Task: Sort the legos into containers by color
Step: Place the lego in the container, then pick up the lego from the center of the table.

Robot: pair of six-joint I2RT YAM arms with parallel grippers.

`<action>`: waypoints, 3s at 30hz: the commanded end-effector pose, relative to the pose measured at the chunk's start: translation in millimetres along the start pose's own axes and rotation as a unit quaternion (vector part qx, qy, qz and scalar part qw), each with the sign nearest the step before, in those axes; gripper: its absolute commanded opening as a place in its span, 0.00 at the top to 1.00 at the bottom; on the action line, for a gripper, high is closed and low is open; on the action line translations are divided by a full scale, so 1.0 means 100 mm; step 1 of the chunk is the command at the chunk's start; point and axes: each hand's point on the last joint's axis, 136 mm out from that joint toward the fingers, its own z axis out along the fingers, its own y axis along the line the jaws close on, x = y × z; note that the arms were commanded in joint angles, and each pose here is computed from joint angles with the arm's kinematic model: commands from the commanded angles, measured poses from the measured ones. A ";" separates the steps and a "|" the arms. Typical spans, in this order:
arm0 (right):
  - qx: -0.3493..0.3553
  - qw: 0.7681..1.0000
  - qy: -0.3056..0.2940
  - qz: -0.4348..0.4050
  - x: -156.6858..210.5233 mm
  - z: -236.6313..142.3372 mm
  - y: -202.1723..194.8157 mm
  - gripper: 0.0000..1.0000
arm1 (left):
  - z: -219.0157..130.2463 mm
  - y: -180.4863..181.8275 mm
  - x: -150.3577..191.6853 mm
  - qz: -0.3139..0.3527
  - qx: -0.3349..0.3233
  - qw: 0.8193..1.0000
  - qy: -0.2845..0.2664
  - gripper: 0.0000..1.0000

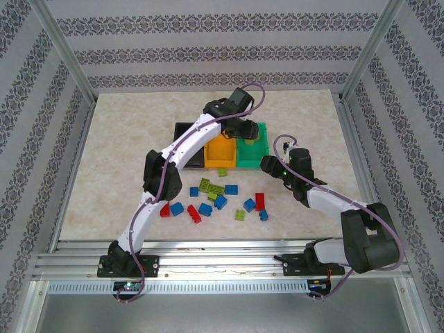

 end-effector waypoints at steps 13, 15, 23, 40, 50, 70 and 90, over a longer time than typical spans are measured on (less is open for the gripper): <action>-0.060 0.988 0.033 -0.141 0.41 0.09 0.81 0.47 | -0.85 0.51 0.73 -0.014 -0.055 0.998 -0.010 0.33; -0.066 0.983 0.055 -0.160 0.56 0.16 0.94 0.46 | -0.95 0.67 0.92 -0.036 -0.054 0.998 -0.026 0.33; -0.072 0.972 0.144 -0.170 1.04 0.49 1.09 0.44 | -1.28 1.09 1.54 -0.079 -0.080 0.992 -0.057 0.33; 0.052 0.944 0.223 -0.239 1.16 1.02 0.78 0.43 | -1.41 1.25 1.98 -0.118 -0.064 0.988 -0.073 0.33; 0.066 0.930 0.240 -0.270 1.17 1.11 0.78 0.44 | -1.32 1.26 2.07 -0.135 -0.051 0.987 -0.067 0.33; 0.062 0.922 0.265 -0.275 1.40 1.23 0.90 0.47 | -1.34 1.28 2.13 -0.149 -0.046 0.985 -0.072 0.34; 0.015 0.944 0.178 -0.278 1.09 0.78 1.13 0.68 | -1.30 1.28 2.23 -0.159 -0.038 0.984 -0.070 0.35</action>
